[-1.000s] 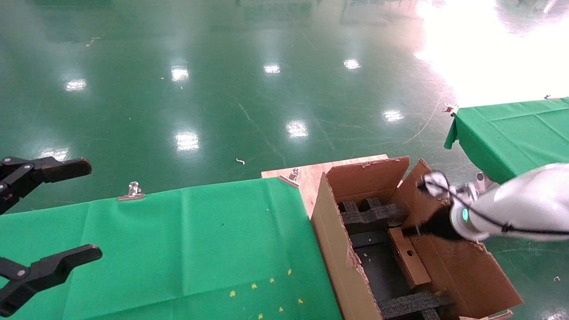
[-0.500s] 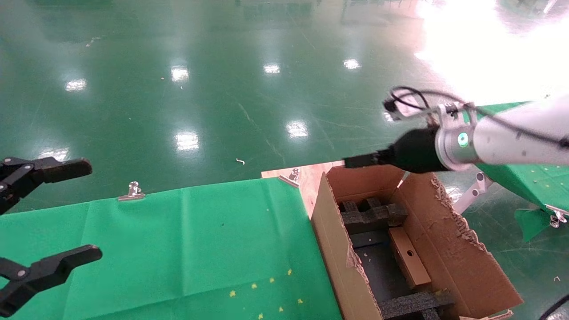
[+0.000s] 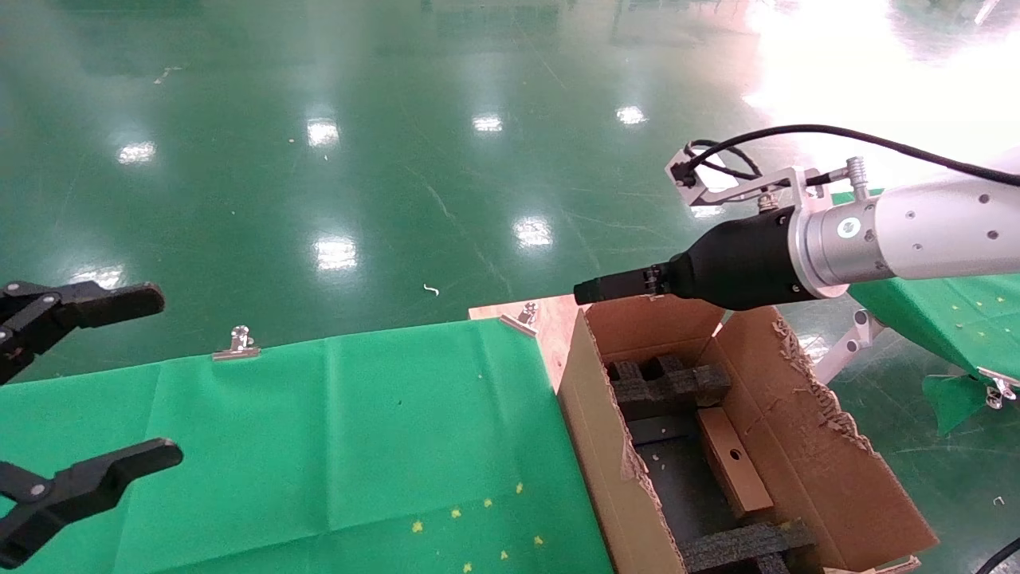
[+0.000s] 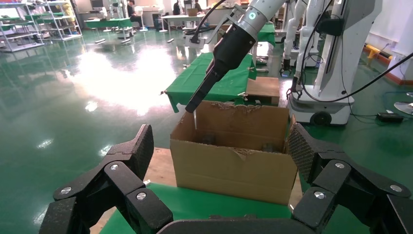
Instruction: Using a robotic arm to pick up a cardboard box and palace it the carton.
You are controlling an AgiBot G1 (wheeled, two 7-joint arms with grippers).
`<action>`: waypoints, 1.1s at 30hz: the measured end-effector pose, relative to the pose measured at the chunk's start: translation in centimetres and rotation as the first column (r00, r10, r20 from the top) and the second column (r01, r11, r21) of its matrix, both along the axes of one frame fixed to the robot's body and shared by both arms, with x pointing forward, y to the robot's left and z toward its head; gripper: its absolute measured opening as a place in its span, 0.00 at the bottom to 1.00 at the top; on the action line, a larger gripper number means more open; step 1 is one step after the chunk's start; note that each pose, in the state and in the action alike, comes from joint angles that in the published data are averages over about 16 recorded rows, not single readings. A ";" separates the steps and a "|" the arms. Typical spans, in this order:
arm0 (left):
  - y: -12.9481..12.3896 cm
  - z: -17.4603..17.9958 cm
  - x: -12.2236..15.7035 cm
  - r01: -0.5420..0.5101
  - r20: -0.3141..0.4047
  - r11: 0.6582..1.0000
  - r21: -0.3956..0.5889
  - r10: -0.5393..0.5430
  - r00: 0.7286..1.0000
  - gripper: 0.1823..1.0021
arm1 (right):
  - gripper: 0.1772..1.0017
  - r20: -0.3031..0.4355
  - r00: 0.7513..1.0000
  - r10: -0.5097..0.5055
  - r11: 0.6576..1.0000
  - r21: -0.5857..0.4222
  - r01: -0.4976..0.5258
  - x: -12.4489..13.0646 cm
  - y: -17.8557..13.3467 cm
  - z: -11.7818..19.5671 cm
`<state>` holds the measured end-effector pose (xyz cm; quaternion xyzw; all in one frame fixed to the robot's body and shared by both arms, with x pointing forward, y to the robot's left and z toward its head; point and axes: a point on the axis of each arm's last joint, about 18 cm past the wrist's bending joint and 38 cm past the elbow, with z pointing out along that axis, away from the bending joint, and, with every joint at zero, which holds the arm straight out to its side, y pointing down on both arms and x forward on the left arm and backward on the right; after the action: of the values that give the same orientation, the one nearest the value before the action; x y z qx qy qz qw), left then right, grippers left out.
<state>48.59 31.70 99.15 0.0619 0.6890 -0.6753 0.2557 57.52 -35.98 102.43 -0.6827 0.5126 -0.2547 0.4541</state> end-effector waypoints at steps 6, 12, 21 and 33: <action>0.0 0.0 0.0 0.000 0.000 1.000 0.000 0.000 1.000 1.00 | 1.00 0.000 0.997 0.072 0.997 -0.022 -0.072 0.0 1.0 -0.6; 0.0 0.0 0.0 0.000 0.000 1.000 0.000 0.000 1.000 1.00 | 1.00 0.009 0.980 0.201 0.979 -0.044 -0.200 -0.5 2.8 -1.2; 0.0 0.0 0.0 0.000 0.000 1.000 0.000 0.000 1.000 1.00 | 1.00 0.050 0.915 0.400 0.915 -0.075 -0.396 -1.5 5.0 -2.0; 0.0 0.0 0.0 0.000 0.000 1.000 0.000 0.000 1.000 1.00 | 1.00 0.162 0.767 0.622 0.783 -0.125 -0.609 -3.5 7.0 -2.7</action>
<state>48.59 31.70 99.15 0.0619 0.6890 -0.6753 0.2557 53.98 -29.02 99.77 -0.7992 0.2053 -0.1738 0.5375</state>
